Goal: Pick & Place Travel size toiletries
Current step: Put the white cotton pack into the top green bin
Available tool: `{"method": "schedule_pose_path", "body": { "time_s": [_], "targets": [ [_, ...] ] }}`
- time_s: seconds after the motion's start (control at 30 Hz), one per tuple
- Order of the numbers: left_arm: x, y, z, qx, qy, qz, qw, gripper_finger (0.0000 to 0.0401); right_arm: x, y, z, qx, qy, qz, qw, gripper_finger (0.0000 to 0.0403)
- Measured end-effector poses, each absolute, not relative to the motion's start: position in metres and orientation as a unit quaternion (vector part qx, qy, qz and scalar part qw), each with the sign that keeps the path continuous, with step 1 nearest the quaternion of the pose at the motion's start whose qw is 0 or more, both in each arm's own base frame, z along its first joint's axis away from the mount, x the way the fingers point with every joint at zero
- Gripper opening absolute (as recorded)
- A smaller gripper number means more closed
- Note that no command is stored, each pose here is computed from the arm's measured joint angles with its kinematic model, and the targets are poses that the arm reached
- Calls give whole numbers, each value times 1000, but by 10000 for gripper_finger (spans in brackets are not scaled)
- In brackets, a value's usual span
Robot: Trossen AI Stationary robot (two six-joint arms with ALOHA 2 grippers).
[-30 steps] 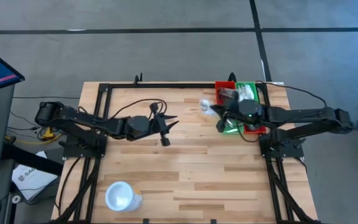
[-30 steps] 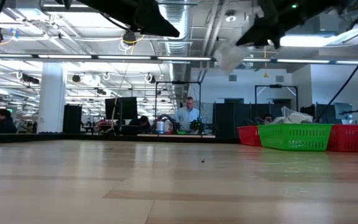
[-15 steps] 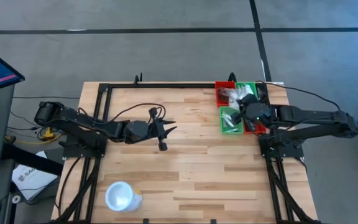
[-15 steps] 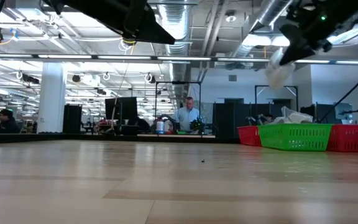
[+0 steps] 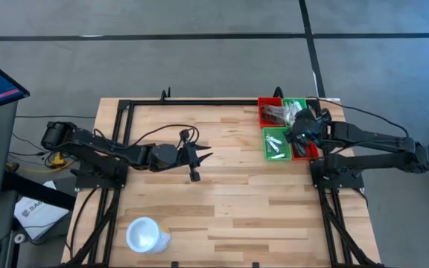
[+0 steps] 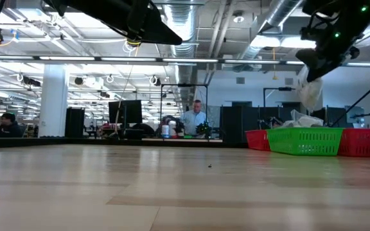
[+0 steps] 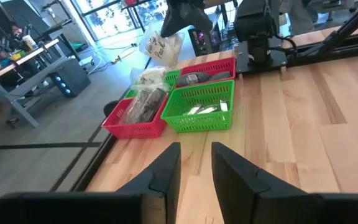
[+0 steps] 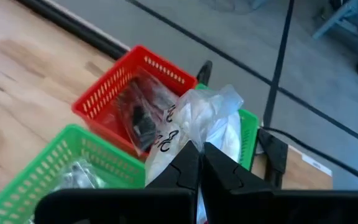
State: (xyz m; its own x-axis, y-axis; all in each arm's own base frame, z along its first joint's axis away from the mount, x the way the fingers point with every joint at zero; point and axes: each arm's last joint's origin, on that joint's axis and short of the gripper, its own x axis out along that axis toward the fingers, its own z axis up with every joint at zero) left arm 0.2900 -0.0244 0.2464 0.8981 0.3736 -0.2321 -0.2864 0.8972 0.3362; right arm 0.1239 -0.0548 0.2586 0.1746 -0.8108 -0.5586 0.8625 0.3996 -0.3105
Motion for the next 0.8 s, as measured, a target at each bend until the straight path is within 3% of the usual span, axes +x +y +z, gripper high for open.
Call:
{"method": "schedule_pose_path", "body": {
  "time_s": [0.8],
  "targets": [
    [290, -24, 246, 149, 148, 170, 963, 82, 146, -103, 226, 26, 472, -549, 689, 0]
  ]
}}
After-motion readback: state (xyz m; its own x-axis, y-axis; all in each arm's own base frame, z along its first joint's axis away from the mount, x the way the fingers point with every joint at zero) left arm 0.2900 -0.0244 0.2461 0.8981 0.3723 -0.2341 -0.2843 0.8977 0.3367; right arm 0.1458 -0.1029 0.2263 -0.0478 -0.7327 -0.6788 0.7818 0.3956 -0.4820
